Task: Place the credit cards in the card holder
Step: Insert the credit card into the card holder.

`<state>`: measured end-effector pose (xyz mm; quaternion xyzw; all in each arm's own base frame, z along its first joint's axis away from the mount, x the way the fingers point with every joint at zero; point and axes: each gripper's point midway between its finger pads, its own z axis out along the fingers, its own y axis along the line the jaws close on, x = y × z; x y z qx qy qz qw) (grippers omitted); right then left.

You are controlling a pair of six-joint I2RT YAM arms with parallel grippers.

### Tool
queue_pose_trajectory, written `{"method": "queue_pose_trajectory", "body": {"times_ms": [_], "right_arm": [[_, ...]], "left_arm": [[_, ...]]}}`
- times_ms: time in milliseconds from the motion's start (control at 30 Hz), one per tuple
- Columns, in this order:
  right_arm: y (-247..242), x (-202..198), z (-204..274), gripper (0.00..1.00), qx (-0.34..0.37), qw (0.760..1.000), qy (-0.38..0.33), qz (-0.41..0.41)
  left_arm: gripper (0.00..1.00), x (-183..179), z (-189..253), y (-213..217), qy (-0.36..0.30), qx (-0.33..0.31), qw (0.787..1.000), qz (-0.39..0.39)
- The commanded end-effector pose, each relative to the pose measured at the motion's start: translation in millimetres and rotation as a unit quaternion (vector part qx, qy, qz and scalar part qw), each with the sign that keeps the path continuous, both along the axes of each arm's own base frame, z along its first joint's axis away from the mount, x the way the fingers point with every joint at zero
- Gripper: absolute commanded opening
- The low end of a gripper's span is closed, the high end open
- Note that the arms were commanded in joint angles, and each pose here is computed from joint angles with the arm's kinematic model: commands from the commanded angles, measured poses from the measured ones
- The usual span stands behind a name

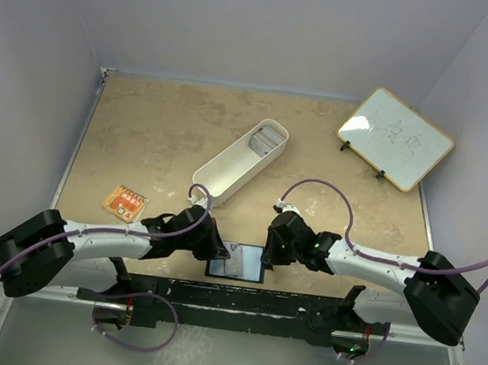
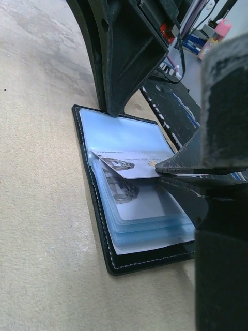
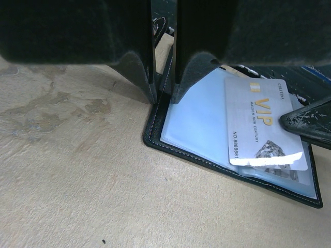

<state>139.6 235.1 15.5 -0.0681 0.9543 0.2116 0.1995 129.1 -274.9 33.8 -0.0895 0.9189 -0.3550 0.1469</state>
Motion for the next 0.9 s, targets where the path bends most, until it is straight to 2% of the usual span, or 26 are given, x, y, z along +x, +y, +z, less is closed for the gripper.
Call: {"method": "queue_pose_trajectory", "body": {"times_ms": [0, 800, 867], "right_arm": [[-7.1, 2.0, -2.9, 0.2, -0.016, 1.0, -0.009, -0.007], [2.8, 4.7, 4.7, 0.19, 0.01, 1.0, -0.015, -0.007], [3.8, 4.9, 6.7, 0.19, 0.012, 1.0, -0.015, -0.006]], "left_arm": [[0.0, 2.3, 6.5, 2.7, -0.016, 0.017, 1.0, -0.007], [0.0, 9.5, -6.6, -21.9, -0.003, 0.01, 1.0, -0.028], [0.03, 11.8, -4.8, -22.9, -0.005, 0.01, 1.0, -0.024]]}}
